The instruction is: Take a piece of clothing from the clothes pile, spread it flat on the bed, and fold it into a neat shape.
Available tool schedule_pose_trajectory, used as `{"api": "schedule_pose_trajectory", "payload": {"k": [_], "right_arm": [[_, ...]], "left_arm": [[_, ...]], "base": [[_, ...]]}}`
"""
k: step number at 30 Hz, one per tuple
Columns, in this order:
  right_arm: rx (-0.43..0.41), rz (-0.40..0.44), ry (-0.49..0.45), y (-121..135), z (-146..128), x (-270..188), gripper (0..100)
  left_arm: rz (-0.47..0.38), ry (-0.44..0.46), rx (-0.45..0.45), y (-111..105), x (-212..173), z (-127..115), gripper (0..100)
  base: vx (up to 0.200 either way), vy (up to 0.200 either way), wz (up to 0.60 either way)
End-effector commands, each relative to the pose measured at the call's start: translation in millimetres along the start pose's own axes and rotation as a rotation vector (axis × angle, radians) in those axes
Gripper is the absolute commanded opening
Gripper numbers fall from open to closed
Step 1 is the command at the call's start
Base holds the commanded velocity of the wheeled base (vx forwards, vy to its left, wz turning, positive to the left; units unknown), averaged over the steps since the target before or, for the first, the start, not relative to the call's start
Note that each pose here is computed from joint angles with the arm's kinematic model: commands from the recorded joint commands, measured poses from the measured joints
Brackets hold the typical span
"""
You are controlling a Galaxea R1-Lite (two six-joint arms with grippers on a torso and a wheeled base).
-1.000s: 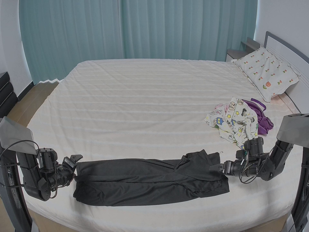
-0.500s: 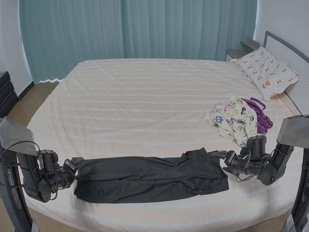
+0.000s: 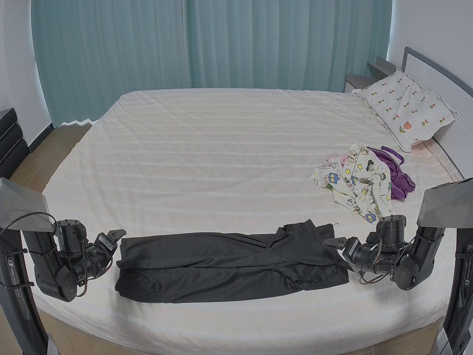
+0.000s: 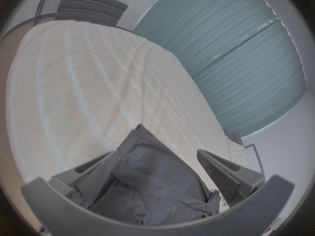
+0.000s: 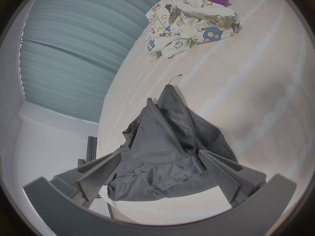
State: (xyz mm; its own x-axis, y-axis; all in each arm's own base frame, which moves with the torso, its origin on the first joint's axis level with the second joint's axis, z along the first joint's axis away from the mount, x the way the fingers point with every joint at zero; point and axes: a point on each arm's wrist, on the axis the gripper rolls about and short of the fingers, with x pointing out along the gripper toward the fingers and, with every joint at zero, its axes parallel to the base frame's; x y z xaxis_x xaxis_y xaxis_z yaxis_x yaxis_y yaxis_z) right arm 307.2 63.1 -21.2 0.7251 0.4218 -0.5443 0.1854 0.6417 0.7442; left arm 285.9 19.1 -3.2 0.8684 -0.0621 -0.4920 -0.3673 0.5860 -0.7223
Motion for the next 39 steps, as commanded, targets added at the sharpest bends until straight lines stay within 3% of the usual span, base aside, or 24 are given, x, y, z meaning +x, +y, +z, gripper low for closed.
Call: {"api": "schedule_pose_trajectory", "payload": {"k": [1, 5, 9, 16, 25, 26, 33, 39], "right_arm": [[-0.002, -0.005, 0.008, -3, -4, 3, 100], [-0.007, -0.003, 0.006, -4, -5, 5, 100], [-0.010, 0.001, 0.006, -4, -6, 6, 100], [-0.012, 0.000, 0.007, -4, -6, 6, 100], [-0.013, 0.001, 0.008, -4, -6, 6, 100], [-0.013, 0.001, 0.008, -4, -6, 6, 100], [-0.013, 0.001, 0.008, -4, -6, 6, 100], [-0.013, 0.001, 0.008, -4, -6, 6, 100]], "left_arm": [[-0.026, -0.049, 0.088, -21, 29, 27, 100], [0.020, -0.004, 0.109, -27, 65, 38, 100], [0.065, 0.038, 0.220, -11, 95, 32, 100], [0.102, 0.084, 0.300, 3, 97, 23, 100], [0.104, 0.097, 0.310, 6, 100, 19, 100], [0.104, 0.097, 0.310, 6, 100, 19, 0], [0.104, 0.070, 0.306, 6, 104, 24, 0], [0.056, -0.042, 0.230, -3, 107, 37, 0]], "base": [[0.000, 0.000, 0.00], [0.000, 0.000, 0.00], [0.000, 0.000, 0.00], [0.000, 0.000, 0.00], [0.000, 0.000, 0.00], [0.000, 0.000, 0.00], [0.000, 0.000, 0.00], [0.000, 0.000, 0.00]]}}
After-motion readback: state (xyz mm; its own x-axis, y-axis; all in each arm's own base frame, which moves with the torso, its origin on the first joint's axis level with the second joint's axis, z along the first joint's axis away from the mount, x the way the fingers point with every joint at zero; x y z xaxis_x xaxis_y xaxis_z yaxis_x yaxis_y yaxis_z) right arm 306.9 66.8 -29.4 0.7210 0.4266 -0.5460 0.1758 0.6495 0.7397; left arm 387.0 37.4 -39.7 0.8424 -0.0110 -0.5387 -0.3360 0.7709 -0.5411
